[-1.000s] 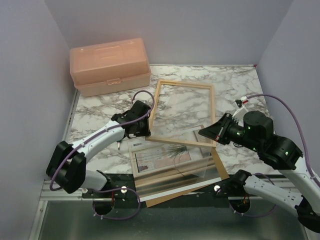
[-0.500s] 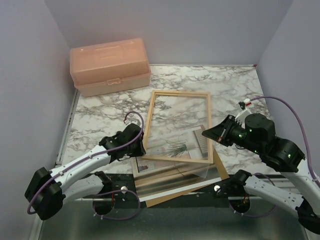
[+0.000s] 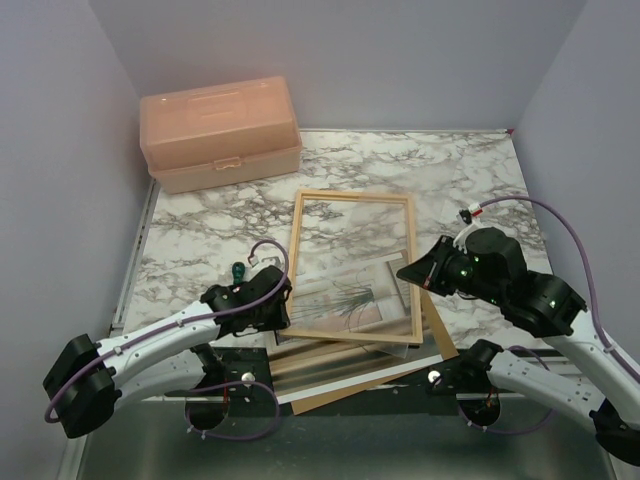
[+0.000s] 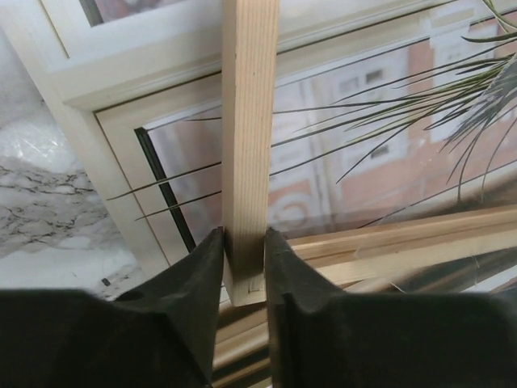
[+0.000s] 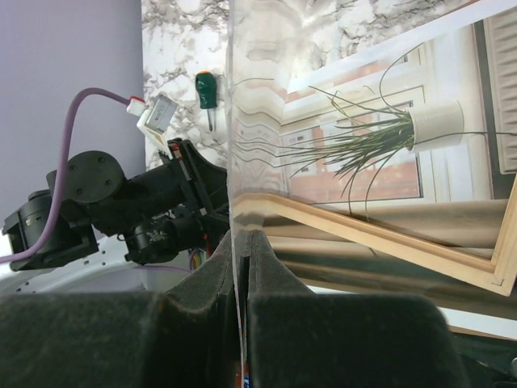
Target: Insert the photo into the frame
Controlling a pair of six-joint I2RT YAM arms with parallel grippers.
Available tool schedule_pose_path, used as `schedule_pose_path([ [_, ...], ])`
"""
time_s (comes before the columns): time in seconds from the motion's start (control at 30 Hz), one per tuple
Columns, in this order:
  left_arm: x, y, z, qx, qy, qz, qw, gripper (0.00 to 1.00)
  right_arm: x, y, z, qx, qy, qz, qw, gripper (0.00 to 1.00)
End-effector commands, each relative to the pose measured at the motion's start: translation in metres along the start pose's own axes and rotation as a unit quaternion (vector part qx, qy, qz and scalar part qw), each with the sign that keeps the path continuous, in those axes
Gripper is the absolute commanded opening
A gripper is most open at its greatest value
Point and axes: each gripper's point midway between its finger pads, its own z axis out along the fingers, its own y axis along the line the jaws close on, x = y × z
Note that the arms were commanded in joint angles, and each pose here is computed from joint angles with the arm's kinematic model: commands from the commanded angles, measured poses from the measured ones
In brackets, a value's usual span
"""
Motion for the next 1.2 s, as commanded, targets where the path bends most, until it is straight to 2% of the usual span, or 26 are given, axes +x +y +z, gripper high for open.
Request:
schedule_pose_path([
  [0.0,0.006,0.006,-0.001,-0.017,0.004,-0.018,1.000,0.37,0.000,0.004,0.008,-0.013,-0.002,-0.015,1.000,0.00],
  [0.17,0.007,0.008,-0.004,-0.006,-0.002,-0.018,1.000,0.73,0.006,0.001,0.017,-0.011,0.011,-0.022,1.000,0.00],
  [0.2,0.008,0.008,-0.005,-0.004,-0.003,-0.019,1.000,0.75,0.007,0.000,0.019,-0.009,0.013,-0.025,1.000,0.00],
  [0.5,0.007,0.014,-0.009,0.000,-0.017,-0.017,1.000,0.74,0.005,0.006,0.037,0.005,0.030,-0.051,0.998,0.00],
  [0.7,0.003,0.017,-0.011,-0.003,-0.024,-0.028,0.999,0.73,0.017,0.021,0.067,-0.004,0.087,-0.074,0.993,0.00],
  [0.97,-0.004,0.013,-0.015,0.019,-0.031,-0.046,0.998,0.73,0.000,0.045,0.087,-0.012,0.093,-0.125,0.988,0.00],
  [1.17,-0.010,0.019,-0.015,0.022,-0.036,-0.065,0.997,0.71,-0.013,0.049,0.094,-0.051,0.137,-0.129,0.981,0.00],
])
